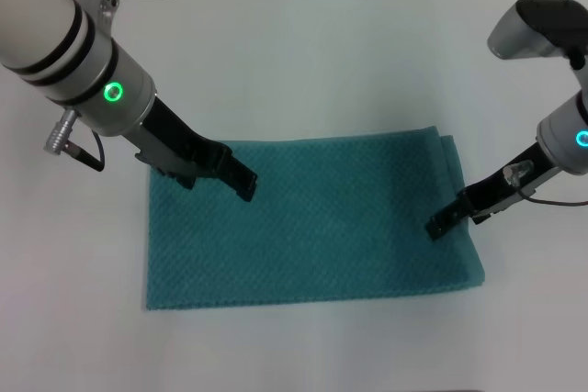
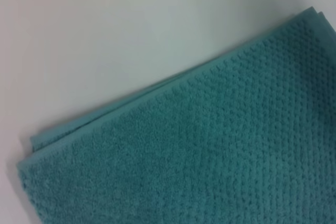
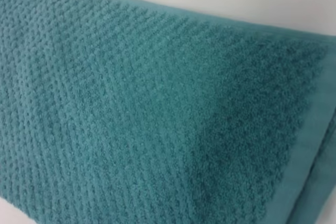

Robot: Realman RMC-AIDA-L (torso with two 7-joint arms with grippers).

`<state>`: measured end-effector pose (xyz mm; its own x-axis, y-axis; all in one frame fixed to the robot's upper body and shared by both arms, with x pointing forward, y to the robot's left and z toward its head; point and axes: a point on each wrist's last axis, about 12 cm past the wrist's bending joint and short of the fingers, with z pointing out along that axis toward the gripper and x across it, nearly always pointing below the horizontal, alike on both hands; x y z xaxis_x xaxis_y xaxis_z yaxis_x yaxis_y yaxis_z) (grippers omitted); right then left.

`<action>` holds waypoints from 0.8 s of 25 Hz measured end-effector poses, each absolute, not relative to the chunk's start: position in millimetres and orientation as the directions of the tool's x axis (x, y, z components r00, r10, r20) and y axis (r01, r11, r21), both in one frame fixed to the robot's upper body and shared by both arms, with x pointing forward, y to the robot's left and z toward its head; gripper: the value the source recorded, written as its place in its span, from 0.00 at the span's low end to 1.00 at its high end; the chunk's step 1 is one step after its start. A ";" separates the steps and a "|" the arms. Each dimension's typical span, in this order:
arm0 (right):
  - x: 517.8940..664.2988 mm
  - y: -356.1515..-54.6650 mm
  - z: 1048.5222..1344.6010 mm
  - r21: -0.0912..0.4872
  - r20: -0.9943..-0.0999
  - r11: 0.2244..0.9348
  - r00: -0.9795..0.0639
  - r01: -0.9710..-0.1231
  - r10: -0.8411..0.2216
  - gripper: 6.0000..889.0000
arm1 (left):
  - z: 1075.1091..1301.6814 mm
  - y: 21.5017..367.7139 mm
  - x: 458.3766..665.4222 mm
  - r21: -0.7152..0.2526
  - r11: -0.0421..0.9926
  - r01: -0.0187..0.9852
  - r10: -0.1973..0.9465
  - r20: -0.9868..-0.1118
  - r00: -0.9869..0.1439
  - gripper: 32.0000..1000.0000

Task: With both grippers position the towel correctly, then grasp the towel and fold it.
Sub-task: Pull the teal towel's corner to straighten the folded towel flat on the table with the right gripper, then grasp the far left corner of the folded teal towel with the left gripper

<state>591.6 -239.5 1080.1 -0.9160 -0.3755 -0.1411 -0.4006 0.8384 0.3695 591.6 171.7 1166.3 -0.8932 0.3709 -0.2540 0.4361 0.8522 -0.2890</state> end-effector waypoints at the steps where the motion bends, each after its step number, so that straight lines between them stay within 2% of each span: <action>1: 591.5 -239.7 1080.6 0.370 -0.140 0.838 -0.916 -0.400 -0.376 0.84 | 1166.3 171.7 591.7 -0.289 0.852 0.436 0.371 -0.254 -0.893 0.86; 6: 590.5 -240.0 1081.2 0.376 -0.132 0.839 -0.918 -0.395 -0.373 0.97 | 1166.3 172.0 591.7 -0.289 0.852 0.435 0.370 -0.254 -0.894 0.86; 10: 589.1 -240.7 1081.5 0.376 -0.117 0.840 -0.919 -0.391 -0.376 0.97 | 1165.7 172.7 591.3 -0.290 0.853 0.434 0.369 -0.253 -0.894 0.86; 20: 594.0 -259.2 1106.7 0.308 -0.145 0.866 -0.919 -0.394 -0.366 0.96 | 1164.9 173.4 590.8 -0.291 0.854 0.432 0.368 -0.251 -0.895 0.86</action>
